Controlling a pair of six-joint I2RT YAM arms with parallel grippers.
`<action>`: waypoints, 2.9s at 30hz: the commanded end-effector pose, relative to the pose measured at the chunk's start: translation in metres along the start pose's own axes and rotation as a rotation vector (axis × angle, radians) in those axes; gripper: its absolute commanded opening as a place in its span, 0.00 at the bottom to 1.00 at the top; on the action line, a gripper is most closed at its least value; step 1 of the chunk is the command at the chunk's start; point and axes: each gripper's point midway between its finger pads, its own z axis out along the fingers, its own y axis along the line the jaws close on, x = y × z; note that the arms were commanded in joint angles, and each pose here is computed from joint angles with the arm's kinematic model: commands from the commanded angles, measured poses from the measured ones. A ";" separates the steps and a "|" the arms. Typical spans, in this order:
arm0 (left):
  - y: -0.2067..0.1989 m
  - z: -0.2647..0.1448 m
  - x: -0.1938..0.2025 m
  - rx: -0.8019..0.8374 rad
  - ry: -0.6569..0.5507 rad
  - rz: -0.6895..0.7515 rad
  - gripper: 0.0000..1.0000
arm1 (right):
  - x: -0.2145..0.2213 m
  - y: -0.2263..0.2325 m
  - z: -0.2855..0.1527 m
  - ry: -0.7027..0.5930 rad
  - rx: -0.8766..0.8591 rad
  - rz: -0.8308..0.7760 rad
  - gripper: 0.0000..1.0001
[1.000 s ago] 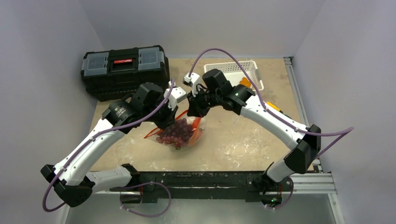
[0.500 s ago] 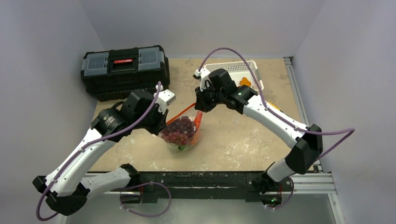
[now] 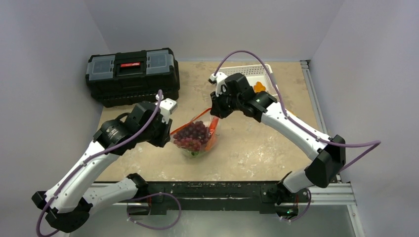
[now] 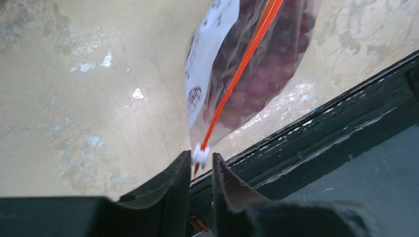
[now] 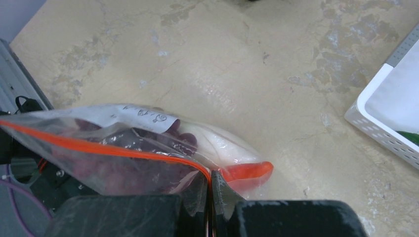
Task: Place the food in the zip-top bag and seal the zipper
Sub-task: Zip the zipper food storage bag at the center of the board, then place the zipper food storage bag at the center of the board, then reset both arms
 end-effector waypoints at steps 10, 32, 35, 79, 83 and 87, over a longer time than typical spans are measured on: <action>0.035 -0.064 -0.018 -0.166 -0.231 -0.138 0.72 | -0.012 0.106 -0.075 -0.110 -0.429 -0.107 0.00; 0.044 -0.119 -0.026 -0.134 -0.502 -0.239 0.76 | -0.044 0.191 -0.062 -0.166 -0.983 0.378 0.00; 0.044 -0.118 -0.024 -0.130 -0.498 -0.237 0.76 | -0.001 0.135 -0.003 -0.050 -0.832 0.593 0.00; 0.095 -0.280 -0.026 -0.228 -1.033 -0.310 0.97 | -0.050 -0.081 -0.375 -1.081 0.708 0.235 0.99; 0.098 -0.277 -0.027 -0.253 -1.026 -0.314 0.97 | -0.044 -0.085 -0.387 -1.128 0.743 0.279 0.99; 0.096 -0.271 -0.031 -0.250 -1.011 -0.320 0.97 | -0.039 -0.089 -0.389 -1.123 0.765 0.322 0.99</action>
